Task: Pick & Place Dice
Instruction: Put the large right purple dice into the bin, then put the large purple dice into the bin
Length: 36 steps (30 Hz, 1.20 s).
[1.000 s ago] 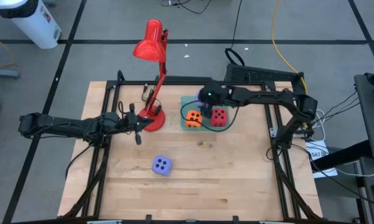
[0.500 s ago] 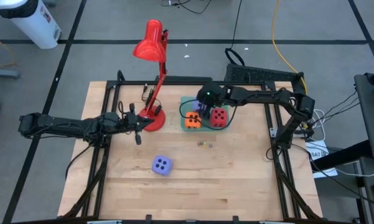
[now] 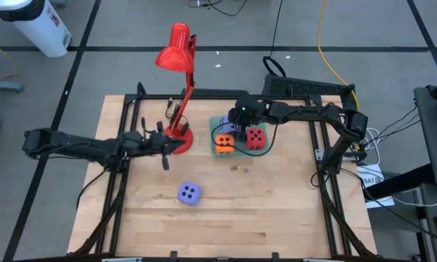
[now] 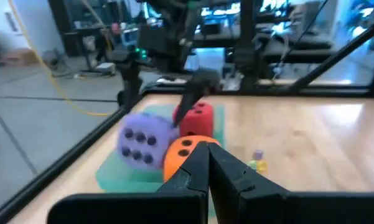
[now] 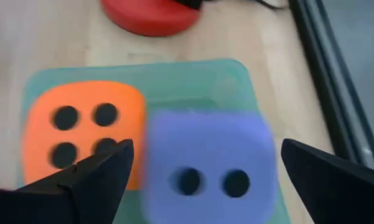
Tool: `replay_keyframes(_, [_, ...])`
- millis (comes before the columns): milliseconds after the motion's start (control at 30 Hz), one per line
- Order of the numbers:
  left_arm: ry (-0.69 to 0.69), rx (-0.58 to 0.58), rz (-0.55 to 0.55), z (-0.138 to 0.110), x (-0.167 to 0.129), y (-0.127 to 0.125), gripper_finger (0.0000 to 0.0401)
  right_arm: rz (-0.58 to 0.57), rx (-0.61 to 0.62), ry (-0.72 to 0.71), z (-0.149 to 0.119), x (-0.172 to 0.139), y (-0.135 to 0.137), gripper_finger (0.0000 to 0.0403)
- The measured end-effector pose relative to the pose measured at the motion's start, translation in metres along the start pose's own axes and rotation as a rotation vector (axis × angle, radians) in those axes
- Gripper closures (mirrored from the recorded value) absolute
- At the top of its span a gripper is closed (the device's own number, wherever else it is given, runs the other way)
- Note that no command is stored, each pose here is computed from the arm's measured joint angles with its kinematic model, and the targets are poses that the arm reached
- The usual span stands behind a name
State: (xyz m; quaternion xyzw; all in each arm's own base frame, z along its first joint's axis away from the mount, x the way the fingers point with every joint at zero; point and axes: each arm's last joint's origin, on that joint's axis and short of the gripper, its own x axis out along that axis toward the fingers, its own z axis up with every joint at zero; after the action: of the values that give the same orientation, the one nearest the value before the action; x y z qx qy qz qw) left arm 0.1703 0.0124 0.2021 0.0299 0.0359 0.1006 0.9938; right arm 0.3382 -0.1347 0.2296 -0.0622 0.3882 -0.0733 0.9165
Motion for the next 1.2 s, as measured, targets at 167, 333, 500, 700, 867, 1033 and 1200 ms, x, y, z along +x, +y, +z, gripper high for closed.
replay_keyframes(167, [0.042, 0.034, 0.073, -0.013, 0.018, 0.004, 0.0396, 0.036, -0.029, -0.054, 0.005, 0.000, 0.003, 0.0004])
replay_keyframes(333, [0.075, 0.023, 0.119, -0.019, 0.028, 0.011, 0.0396, 0.017, -0.017, -0.104, 0.011, -0.005, 0.002, 0.0004])
replay_keyframes(500, [0.062, 0.046, 0.131, -0.016, 0.027, 0.013, 0.0396, 0.068, 0.095, -0.127, 0.015, -0.024, 0.002, 0.0009])
replay_keyframes(700, [0.087, 0.029, 0.267, -0.009, 0.014, 0.018, 0.0396, 0.087, 0.098, -0.287, 0.018, -0.064, 0.007, 0.0047])
replay_keyframes(867, [0.074, 0.002, 0.274, -0.002, 0.000, 0.019, 0.0396, 0.057, 0.127, -0.498, -0.004, -0.092, 0.022, 0.0109])
replay_keyframes(1033, [0.074, 0.007, 0.204, 0.000, -0.004, 0.014, 0.0396, 0.048, 0.219, -0.748, -0.040, -0.103, 0.047, 0.0187])
replay_keyframes(1200, [0.090, 0.011, 0.209, -0.002, -0.004, 0.013, 0.0396, 0.039, 0.215, -0.820, -0.082, -0.097, 0.071, 0.0265])
